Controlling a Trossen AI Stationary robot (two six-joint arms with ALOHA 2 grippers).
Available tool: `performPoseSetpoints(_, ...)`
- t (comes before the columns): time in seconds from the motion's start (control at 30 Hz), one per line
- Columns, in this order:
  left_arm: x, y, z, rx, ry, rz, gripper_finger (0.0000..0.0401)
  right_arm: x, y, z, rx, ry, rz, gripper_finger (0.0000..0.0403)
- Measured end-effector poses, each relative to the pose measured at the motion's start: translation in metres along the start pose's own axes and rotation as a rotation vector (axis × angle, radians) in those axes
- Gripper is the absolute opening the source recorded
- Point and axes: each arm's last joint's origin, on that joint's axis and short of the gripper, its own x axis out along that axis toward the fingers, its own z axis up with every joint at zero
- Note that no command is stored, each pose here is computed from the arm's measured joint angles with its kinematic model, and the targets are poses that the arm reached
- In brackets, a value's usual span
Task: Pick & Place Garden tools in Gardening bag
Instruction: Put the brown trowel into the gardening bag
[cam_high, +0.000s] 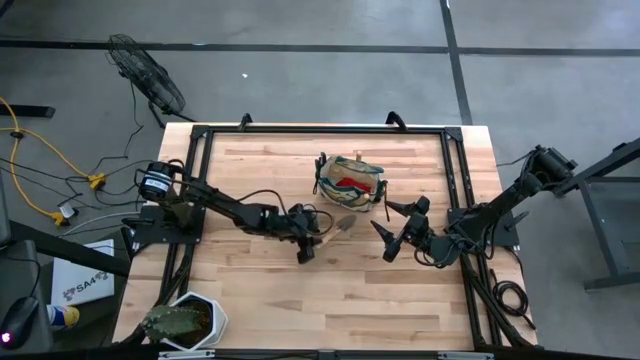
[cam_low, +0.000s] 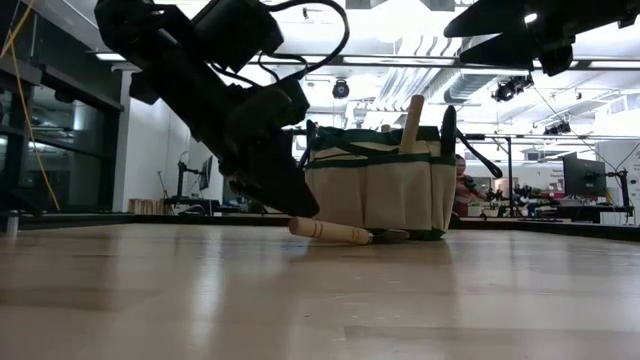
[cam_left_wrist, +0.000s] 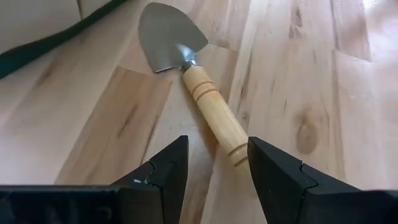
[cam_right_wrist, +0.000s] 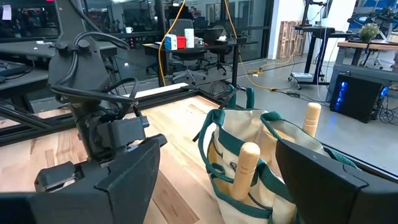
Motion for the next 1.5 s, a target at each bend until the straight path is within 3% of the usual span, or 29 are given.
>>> performPoseSetpoints(0.6,0.0001,-0.0025,0.0011,-0.179,0.013,-0.068,0.0161,0.0000,-0.0012,-0.0038,0.036,0.016,-0.006,0.0311)
performPoseSetpoints(1.5,0.0001,-0.0029,0.0055,-0.262,-0.043,-0.052,0.0161,-0.0001,-0.0016,-0.0051,0.037,0.022,-0.007,0.0311)
